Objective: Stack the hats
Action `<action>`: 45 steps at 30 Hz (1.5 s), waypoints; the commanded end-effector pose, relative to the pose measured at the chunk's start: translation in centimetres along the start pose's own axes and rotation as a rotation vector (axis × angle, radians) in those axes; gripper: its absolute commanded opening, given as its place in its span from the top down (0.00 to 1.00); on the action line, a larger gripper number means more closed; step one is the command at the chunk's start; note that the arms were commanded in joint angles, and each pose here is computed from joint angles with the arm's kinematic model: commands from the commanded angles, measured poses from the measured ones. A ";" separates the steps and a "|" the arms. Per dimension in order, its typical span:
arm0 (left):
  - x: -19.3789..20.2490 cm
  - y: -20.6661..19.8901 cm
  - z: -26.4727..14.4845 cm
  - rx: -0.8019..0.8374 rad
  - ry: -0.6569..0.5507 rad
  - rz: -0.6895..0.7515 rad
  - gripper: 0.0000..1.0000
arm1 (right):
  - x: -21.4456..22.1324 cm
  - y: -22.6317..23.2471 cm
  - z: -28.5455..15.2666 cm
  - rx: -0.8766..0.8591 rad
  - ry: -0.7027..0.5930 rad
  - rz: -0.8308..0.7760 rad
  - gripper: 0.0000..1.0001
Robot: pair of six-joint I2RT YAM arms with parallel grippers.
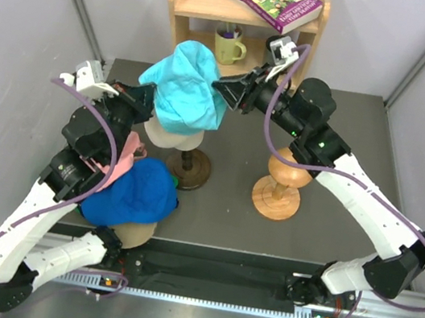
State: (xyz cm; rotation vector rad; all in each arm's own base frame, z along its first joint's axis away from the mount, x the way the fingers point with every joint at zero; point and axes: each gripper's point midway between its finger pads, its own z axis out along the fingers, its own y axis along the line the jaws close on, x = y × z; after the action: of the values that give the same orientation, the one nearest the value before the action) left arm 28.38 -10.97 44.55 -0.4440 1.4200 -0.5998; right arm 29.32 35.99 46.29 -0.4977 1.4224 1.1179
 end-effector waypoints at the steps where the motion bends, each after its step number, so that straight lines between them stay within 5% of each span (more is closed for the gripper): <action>1: 0.8 1.5 -0.1 -0.050 0.026 0.047 0.94 | -2.4 1.3 0.3 -0.020 -0.046 -0.023 0.76; 7: 0.2 1.4 -0.4 -0.050 0.018 0.048 0.91 | -2.2 1.1 0.8 -0.014 -0.032 -0.025 0.92; 9: -0.1 1.3 -0.6 -0.045 0.013 0.041 0.75 | -2.3 1.1 0.7 -0.010 -0.027 -0.024 1.00; 14: -1.9 1.7 -1.3 -0.070 -0.042 0.032 0.42 | -3.5 0.9 0.1 0.035 -0.038 -0.040 1.00; 19: -2.0 1.6 -1.1 -0.067 -0.050 0.050 0.40 | -4.0 0.9 0.2 0.052 -0.024 -0.052 1.00; 29: -1.5 1.0 -0.2 -0.044 -0.051 0.036 0.53 | -4.2 1.6 0.6 0.066 -0.008 -0.081 1.00; 37: -2.6 1.8 -0.2 -0.093 -0.110 0.031 0.98 | -5.0 1.9 1.4 0.104 -0.001 -0.101 1.00; 45: -1.1 4.8 0.8 -0.227 -0.084 0.114 1.00 | -3.6 1.0 2.8 0.144 0.061 -0.072 1.00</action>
State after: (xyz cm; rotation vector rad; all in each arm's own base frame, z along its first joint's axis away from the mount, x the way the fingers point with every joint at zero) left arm 28.92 -7.97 43.52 -0.5138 1.4185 -0.4196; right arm 30.95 37.22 49.78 -0.4834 1.5084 0.9432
